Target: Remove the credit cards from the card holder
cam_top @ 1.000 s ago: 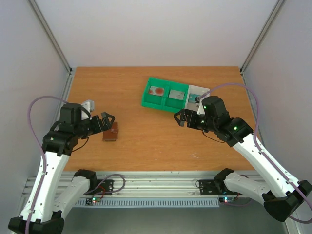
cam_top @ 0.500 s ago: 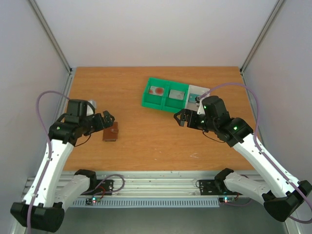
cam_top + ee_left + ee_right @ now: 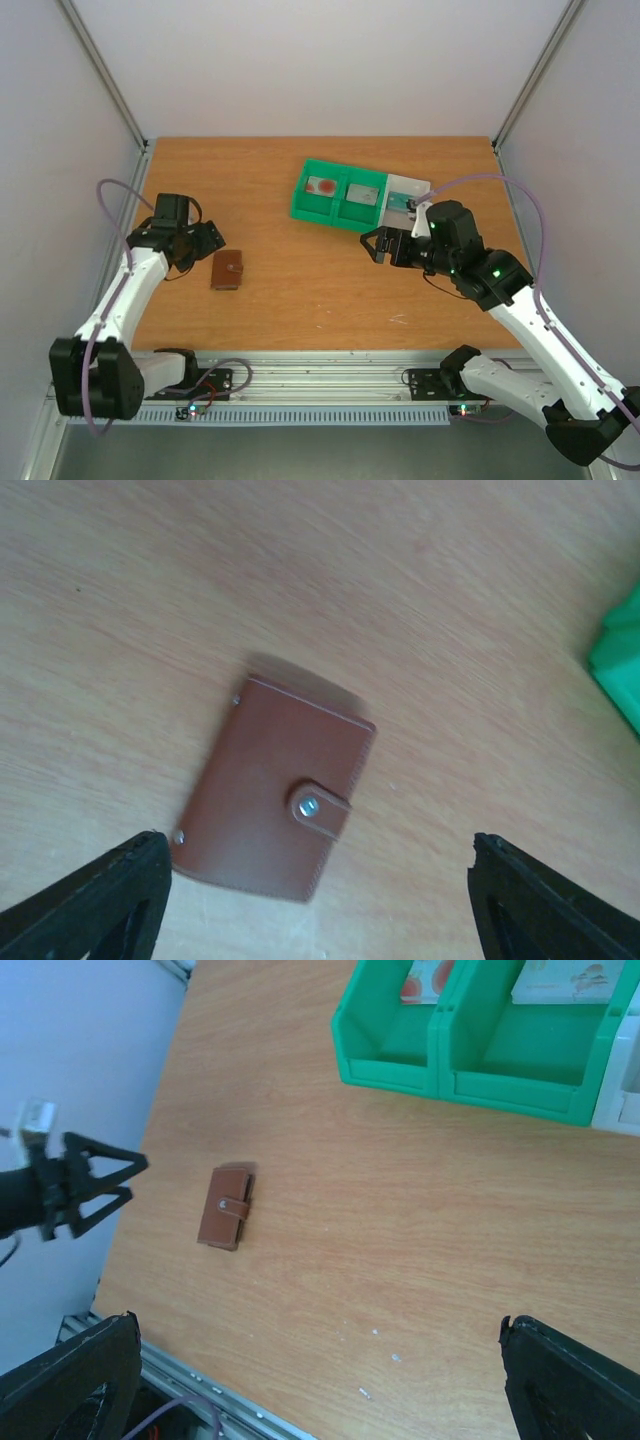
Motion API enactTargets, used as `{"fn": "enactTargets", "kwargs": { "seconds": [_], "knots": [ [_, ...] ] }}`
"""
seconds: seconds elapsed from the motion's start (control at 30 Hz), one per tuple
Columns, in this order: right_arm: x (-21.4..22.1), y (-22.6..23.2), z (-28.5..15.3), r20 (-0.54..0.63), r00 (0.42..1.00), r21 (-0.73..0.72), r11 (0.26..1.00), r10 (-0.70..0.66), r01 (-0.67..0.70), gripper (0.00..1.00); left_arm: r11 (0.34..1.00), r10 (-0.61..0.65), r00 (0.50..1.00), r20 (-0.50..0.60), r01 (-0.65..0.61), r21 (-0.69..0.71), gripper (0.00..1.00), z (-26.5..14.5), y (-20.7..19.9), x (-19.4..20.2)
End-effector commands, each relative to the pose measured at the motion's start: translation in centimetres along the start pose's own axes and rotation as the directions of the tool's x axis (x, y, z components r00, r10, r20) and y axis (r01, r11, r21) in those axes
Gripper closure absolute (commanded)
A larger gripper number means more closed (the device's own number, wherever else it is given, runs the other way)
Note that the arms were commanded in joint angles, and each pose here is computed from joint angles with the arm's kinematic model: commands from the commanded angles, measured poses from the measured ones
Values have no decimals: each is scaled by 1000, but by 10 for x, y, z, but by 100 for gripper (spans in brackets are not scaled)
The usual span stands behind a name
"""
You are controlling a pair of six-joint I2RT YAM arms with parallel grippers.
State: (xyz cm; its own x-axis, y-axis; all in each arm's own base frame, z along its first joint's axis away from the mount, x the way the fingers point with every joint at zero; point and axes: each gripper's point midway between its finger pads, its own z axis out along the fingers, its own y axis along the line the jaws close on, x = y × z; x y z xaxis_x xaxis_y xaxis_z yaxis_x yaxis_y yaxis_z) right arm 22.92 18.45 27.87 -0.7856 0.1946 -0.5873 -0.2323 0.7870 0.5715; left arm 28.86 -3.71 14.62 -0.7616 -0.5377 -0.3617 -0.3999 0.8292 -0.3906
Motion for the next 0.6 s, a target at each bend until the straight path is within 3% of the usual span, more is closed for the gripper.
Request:
{"fn": "enactTargets", "kwargs": {
  "seconds": [0.0, 0.57],
  "knots": [
    [-7, 15, -19, 47, 997, -69, 996, -61, 64, 1, 998, -47, 995, 83, 51, -44, 21, 28, 10, -28],
    [-2, 22, -30, 79, 992, -129, 986, -95, 105, 1, 979, -30, 989, -142, 0, -205, 52, 115, 49, 4]
  ]
}}
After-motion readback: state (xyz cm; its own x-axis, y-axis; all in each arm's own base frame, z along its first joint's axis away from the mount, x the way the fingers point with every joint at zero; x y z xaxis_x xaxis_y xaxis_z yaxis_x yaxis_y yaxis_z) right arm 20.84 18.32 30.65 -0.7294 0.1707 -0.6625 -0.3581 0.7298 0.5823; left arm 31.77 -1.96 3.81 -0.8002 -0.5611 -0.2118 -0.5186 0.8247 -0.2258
